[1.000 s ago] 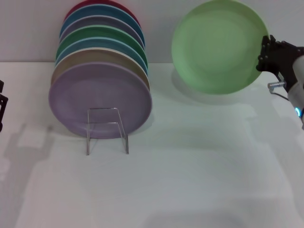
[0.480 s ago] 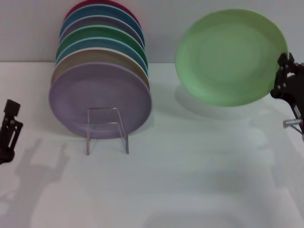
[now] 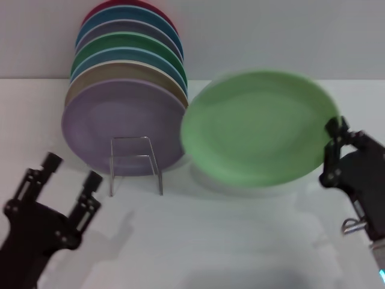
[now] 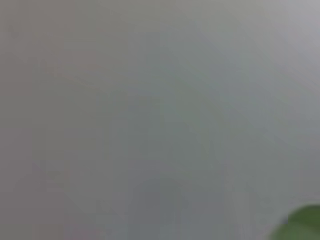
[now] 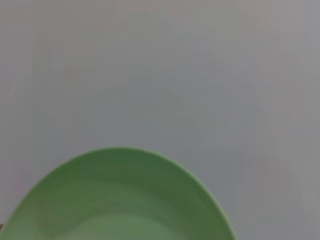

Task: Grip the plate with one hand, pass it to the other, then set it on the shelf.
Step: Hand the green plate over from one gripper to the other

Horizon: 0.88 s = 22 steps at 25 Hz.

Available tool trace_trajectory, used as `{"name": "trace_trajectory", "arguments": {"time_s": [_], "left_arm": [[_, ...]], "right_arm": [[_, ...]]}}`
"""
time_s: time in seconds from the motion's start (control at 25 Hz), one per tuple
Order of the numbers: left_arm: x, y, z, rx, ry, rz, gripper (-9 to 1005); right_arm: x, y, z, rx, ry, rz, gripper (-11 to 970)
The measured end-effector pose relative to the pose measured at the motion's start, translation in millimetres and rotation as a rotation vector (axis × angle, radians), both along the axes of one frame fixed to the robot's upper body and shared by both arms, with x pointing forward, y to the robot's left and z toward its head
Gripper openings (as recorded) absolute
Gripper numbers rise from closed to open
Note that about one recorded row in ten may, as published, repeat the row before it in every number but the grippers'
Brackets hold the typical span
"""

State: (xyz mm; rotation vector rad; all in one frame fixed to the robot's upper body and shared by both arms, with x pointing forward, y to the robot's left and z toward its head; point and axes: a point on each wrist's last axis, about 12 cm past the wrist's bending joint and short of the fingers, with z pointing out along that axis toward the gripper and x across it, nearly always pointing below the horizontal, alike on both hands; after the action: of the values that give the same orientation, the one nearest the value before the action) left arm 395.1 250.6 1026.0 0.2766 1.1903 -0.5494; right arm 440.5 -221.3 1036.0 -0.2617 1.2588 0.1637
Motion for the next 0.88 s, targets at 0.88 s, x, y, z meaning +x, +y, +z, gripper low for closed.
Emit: {"name": "trace_trajectory", "arguments": {"time_s": [0.88], "left_arm": [[14.3, -28.7, -21.5, 0.127, 0.171, -0.036, 713]], "right_arm": [[-39.2, 60.1, 1.9, -0.305, -0.081, 0.004, 68]]}}
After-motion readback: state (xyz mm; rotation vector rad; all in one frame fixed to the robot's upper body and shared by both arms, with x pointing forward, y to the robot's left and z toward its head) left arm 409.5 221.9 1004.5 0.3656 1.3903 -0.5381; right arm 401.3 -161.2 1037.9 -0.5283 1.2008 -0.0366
